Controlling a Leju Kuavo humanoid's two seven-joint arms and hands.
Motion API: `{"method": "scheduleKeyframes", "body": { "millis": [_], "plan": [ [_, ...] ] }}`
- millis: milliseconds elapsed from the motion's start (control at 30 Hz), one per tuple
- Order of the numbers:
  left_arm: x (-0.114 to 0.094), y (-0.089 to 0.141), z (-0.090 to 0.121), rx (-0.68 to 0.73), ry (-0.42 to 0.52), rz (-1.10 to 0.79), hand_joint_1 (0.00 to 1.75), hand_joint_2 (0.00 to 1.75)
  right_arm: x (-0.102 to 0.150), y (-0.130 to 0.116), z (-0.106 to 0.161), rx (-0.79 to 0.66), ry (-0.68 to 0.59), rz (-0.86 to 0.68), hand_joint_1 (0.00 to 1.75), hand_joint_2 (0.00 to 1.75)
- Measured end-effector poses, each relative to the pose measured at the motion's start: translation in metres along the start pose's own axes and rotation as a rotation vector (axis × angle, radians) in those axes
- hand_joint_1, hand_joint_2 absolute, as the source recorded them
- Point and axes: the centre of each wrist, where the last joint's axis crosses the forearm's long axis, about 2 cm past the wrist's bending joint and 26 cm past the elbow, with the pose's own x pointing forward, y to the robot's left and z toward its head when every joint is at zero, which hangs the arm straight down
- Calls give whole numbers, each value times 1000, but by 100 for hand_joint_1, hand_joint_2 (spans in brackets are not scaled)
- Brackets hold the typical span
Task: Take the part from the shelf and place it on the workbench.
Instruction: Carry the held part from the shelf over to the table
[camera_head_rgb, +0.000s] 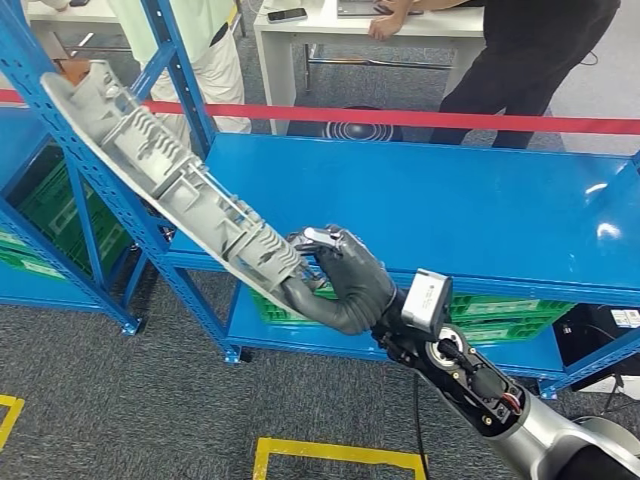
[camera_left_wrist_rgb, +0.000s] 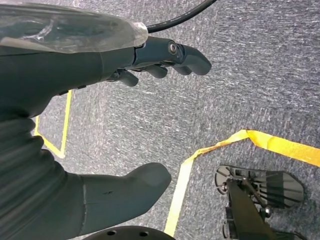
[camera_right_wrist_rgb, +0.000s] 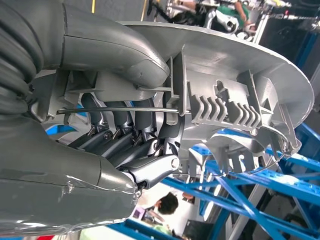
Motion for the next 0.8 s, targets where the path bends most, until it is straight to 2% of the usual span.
{"method": "scheduleKeyframes", "body": {
  "millis": [800],
  "plan": [
    [6, -2, 0, -4, -7, 8, 0, 175, -23, 41, 2, 115, 36, -147, 175, 175]
  ]
}}
